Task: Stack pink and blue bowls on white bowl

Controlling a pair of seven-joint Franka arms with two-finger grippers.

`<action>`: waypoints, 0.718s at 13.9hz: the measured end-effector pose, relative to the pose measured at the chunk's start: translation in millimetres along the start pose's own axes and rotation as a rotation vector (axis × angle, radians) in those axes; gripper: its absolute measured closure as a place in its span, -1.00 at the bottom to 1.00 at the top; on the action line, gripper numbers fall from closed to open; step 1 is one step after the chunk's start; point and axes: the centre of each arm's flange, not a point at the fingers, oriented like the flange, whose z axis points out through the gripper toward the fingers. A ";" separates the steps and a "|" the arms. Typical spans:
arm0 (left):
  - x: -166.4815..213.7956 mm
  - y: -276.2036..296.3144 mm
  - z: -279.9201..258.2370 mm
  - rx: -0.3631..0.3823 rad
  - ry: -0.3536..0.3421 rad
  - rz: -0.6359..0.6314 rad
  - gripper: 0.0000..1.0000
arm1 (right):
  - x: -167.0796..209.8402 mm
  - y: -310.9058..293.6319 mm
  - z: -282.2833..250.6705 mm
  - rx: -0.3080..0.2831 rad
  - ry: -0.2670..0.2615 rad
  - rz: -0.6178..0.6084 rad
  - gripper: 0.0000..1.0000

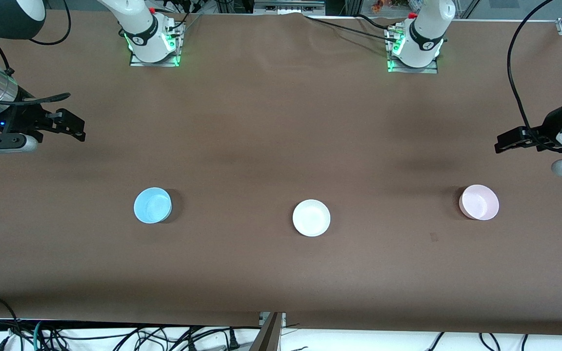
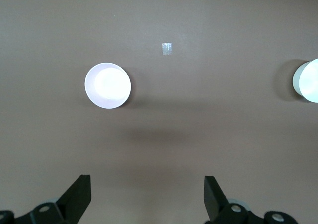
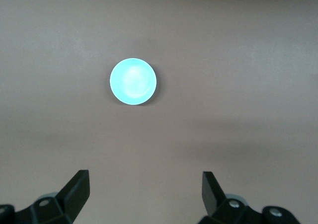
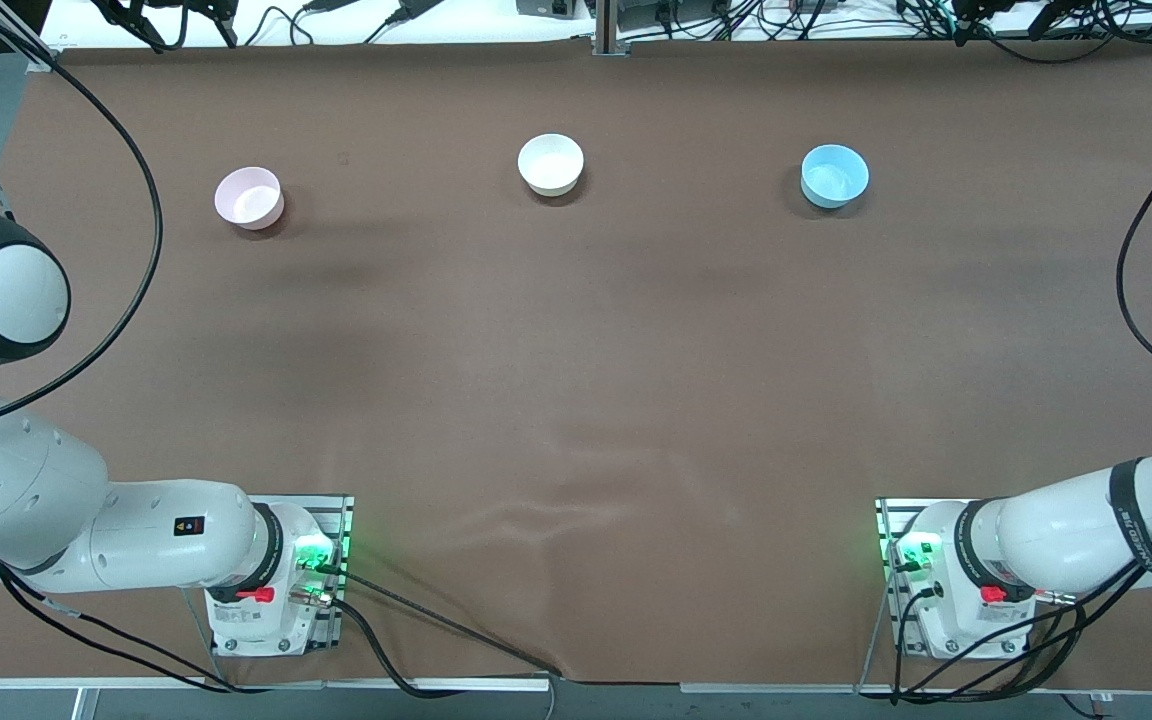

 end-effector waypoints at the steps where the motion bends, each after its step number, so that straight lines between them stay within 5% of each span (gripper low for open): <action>1: 0.0 -0.1 0.0 0.000 0.000 0.000 -1.00 | 0.0 -0.4 -0.1 0.000 0.000 -0.001 -1.00; 10: 0.3 -3.2 0.0 0.000 0.000 -0.005 -1.00 | 0.0 -0.5 -0.4 0.000 0.001 -0.001 -1.00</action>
